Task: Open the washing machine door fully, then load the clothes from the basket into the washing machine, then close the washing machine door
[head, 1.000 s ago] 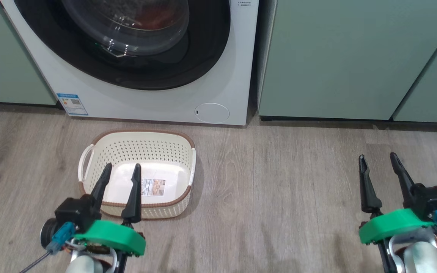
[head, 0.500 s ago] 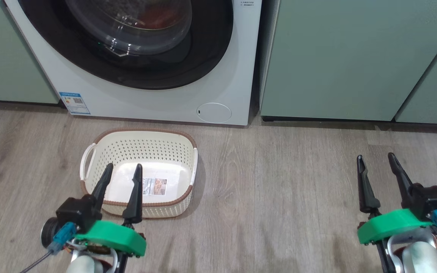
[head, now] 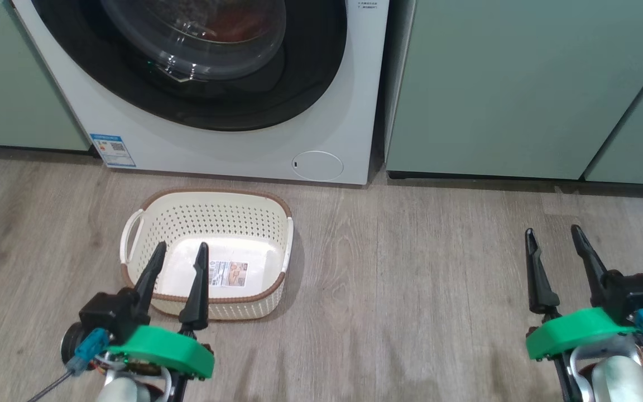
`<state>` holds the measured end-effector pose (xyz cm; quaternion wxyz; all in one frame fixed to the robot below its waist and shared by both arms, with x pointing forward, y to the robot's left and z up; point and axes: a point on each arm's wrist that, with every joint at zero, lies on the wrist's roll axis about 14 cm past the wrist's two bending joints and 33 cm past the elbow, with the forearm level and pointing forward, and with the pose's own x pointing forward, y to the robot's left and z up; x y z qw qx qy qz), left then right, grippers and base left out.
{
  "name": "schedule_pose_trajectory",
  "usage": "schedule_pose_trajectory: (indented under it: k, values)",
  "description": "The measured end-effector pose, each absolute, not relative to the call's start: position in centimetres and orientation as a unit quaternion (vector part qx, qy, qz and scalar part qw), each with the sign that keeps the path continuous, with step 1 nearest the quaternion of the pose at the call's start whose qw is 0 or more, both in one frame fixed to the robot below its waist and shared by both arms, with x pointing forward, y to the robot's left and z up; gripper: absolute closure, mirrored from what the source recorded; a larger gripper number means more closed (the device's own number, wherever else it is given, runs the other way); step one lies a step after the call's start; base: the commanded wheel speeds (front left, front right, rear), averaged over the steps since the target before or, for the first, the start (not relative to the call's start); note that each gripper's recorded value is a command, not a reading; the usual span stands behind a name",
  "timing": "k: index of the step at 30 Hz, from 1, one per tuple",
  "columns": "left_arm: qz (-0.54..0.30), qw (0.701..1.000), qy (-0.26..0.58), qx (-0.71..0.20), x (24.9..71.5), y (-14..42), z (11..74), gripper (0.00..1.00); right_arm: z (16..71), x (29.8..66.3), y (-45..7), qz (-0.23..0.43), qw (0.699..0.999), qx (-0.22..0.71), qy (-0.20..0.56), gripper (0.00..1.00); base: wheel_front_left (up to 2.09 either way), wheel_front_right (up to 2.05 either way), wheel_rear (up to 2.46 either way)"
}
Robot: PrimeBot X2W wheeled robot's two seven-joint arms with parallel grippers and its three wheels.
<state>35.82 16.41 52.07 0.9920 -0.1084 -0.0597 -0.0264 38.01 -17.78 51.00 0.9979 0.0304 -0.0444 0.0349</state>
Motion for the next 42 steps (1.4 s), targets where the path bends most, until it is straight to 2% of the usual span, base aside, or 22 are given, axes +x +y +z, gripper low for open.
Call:
schedule_pose_trajectory:
  k: [4,5,14,42]
  values:
    - [-0.024,0.992,-0.058,-0.112,35.8,16.5,51.9,0.00,51.0,38.1,-17.7,0.036,0.998,0.030,-0.044,0.00,0.00,0.00,0.00]
    - [-0.023,0.992,-0.056,-0.113,35.8,16.6,51.8,1.00,51.0,38.1,-17.7,0.037,0.998,0.030,-0.044,1.00,0.00,0.00,0.00]
    - [-0.007,0.991,0.047,-0.129,33.0,16.5,45.4,1.00,45.2,35.7,-17.9,0.027,0.997,0.047,0.049,1.00,0.00,0.00,0.00]
    - [0.027,0.959,0.064,-0.276,33.9,17.6,45.2,1.00,45.0,35.6,-19.3,-0.023,0.975,0.214,0.062,1.00,0.00,0.00,0.00]
